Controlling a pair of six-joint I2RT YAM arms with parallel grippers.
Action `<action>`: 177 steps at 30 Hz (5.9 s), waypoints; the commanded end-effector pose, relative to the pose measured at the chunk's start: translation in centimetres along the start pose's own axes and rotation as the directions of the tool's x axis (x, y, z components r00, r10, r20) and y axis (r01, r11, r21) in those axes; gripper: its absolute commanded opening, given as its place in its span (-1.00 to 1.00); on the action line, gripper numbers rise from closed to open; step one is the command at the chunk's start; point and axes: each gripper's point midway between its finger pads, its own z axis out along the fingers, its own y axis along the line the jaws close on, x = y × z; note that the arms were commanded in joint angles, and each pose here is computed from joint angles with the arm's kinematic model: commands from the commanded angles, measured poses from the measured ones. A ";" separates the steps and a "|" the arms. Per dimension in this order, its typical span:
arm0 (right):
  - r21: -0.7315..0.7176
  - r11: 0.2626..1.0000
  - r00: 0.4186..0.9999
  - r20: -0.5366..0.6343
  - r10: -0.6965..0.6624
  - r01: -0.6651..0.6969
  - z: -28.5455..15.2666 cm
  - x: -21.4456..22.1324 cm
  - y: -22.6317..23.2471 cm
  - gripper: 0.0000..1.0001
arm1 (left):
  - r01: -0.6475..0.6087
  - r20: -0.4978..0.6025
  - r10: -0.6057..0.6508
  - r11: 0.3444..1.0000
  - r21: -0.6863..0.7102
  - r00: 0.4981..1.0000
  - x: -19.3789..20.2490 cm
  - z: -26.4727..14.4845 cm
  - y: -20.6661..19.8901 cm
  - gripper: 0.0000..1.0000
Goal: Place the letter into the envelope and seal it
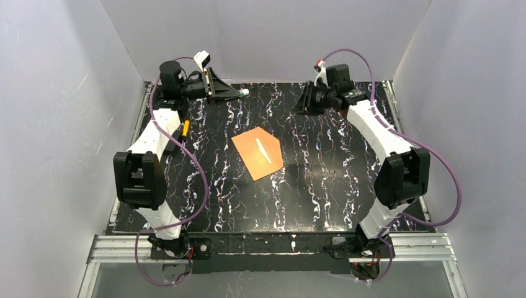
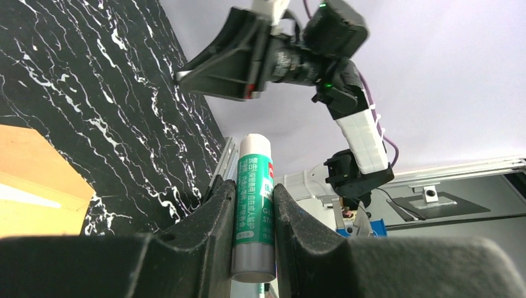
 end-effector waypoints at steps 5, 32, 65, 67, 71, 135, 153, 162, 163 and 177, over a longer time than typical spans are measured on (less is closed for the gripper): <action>0.637 0.767 0.957 -0.259 0.131 0.068 -1.9 11.3 -15.8 -0.97 | -0.117 0.039 0.117 0.993 0.000 0.992 1.0 -0.8 -2.1 -1.00; 0.699 0.704 0.927 -0.337 0.165 0.128 -1.1 15.9 -19.7 0.05 | -0.119 0.071 0.120 0.993 -0.018 0.990 1.0 -0.9 -2.2 -1.00; -0.372 0.771 0.668 0.388 0.635 -0.517 0.1 -7.8 14.9 0.59 | -0.638 0.251 0.793 0.599 -0.484 0.555 -3.4 0.6 -3.5 -1.00; -0.381 0.772 0.666 0.393 0.634 -0.509 -0.1 -7.9 15.3 0.60 | -0.636 0.253 0.795 0.597 -0.490 0.552 -3.3 0.8 -3.6 -1.00; -0.388 0.766 0.665 0.386 0.639 -0.512 0.2 -7.6 15.6 0.62 | -0.633 0.248 0.795 0.595 -0.495 0.554 -3.1 1.0 -3.5 -1.00; -0.514 0.843 0.985 0.029 -0.171 0.161 3.2 1.5 17.8 -0.85 | -0.198 -0.002 0.199 0.975 -0.097 0.980 4.7 2.1 -1.8 -0.16; -0.500 0.858 0.989 0.134 -0.056 0.116 3.0 -1.1 18.2 0.50 | -0.224 0.004 0.225 0.969 -0.104 0.974 4.6 2.0 -1.5 -1.00; -0.501 0.849 0.863 0.491 0.120 0.167 -3.1 -6.1 19.0 0.89 | -0.361 0.130 0.395 0.905 -0.225 0.909 0.9 1.7 -2.1 -1.00; -0.502 0.844 0.847 0.518 0.120 0.188 -3.7 -6.3 19.2 0.89 | -0.370 0.139 0.408 0.899 -0.235 0.903 0.4 1.7 -2.2 -1.00; -0.299 0.835 0.775 0.594 -0.216 0.462 -3.2 -5.0 21.4 0.71 | -0.334 0.417 0.469 0.872 -0.358 0.779 -4.9 -1.0 -8.9 -1.00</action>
